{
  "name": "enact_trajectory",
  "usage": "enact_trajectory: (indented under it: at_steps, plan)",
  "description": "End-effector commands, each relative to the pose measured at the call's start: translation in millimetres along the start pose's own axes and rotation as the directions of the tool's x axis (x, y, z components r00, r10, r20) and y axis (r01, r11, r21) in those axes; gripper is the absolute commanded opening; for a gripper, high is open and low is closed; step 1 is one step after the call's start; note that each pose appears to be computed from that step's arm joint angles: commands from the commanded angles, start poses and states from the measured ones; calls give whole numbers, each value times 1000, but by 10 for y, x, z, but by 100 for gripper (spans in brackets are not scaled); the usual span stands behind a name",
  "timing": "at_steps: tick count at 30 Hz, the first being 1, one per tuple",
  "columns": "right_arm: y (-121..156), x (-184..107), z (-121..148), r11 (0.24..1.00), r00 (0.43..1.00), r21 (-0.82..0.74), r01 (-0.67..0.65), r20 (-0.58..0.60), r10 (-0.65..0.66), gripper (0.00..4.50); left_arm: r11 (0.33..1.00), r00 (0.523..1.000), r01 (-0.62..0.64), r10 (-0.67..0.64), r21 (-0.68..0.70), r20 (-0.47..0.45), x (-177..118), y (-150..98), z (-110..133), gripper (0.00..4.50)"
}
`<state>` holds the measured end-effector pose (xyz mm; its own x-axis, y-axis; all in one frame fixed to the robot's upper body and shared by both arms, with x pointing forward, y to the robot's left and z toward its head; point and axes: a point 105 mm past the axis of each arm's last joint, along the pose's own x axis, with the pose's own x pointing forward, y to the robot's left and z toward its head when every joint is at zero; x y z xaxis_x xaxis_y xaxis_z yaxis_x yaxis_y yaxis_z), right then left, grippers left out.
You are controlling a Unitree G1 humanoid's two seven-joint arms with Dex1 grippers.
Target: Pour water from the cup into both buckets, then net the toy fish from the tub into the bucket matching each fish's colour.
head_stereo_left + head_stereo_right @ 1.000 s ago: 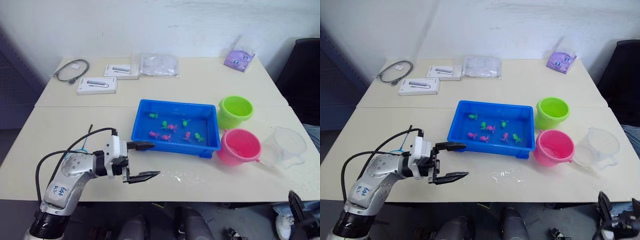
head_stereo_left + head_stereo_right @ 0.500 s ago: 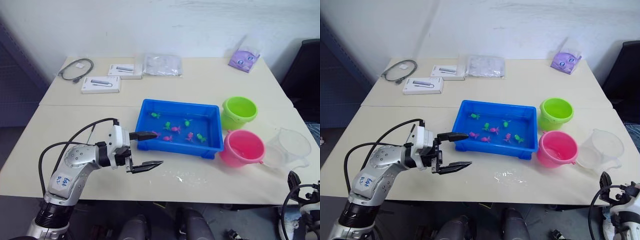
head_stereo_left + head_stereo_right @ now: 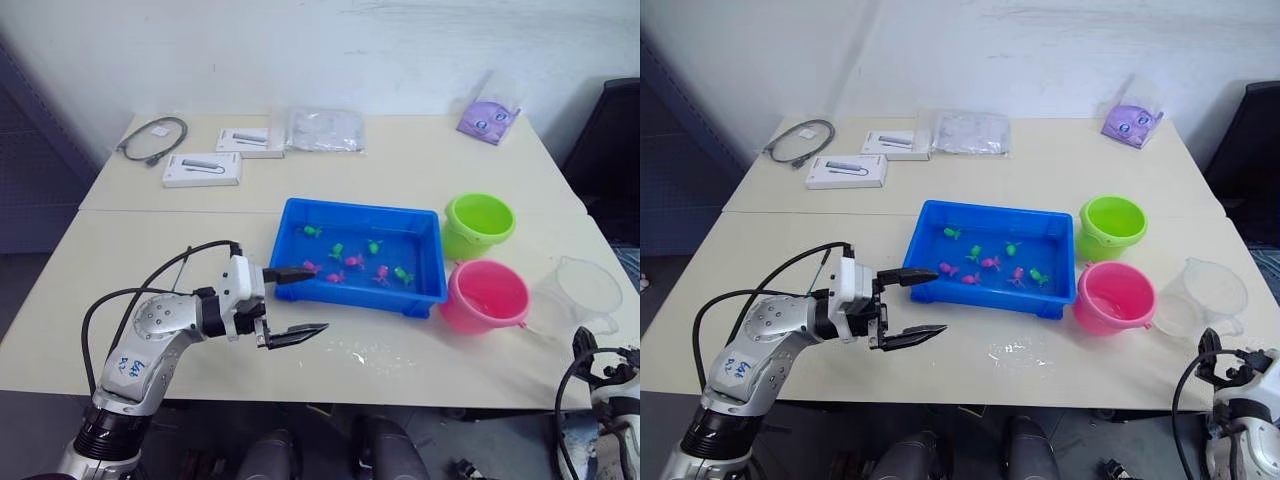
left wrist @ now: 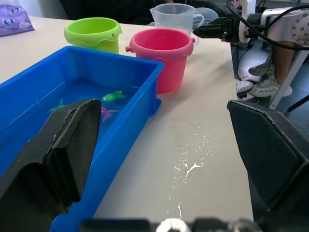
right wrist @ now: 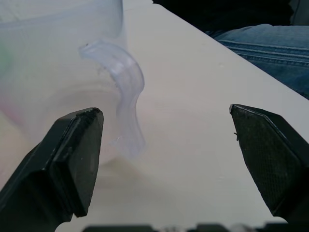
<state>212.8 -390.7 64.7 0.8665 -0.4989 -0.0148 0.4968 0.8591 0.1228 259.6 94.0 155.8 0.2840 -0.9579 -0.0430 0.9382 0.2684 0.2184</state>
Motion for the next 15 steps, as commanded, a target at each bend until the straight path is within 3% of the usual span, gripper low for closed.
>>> enact_trajectory:
  at_steps: [1, 11, 15]
  plan:
    - [-117, 40, 114, 997, 997, -22, 75, 29, -74, 444, 999, 1000, -12, 11, 39, 30, -6, -19, 104, 450]
    - [-142, 236, 51, 980, 985, 101, 173, 6, -174, 444, 999, 999, -8, 6, 31, 38, 29, -90, 104, 450]
    - [-111, 337, 49, 979, 988, 133, 156, -6, -157, 444, 999, 999, -17, 15, 44, 41, 38, -56, 117, 450]
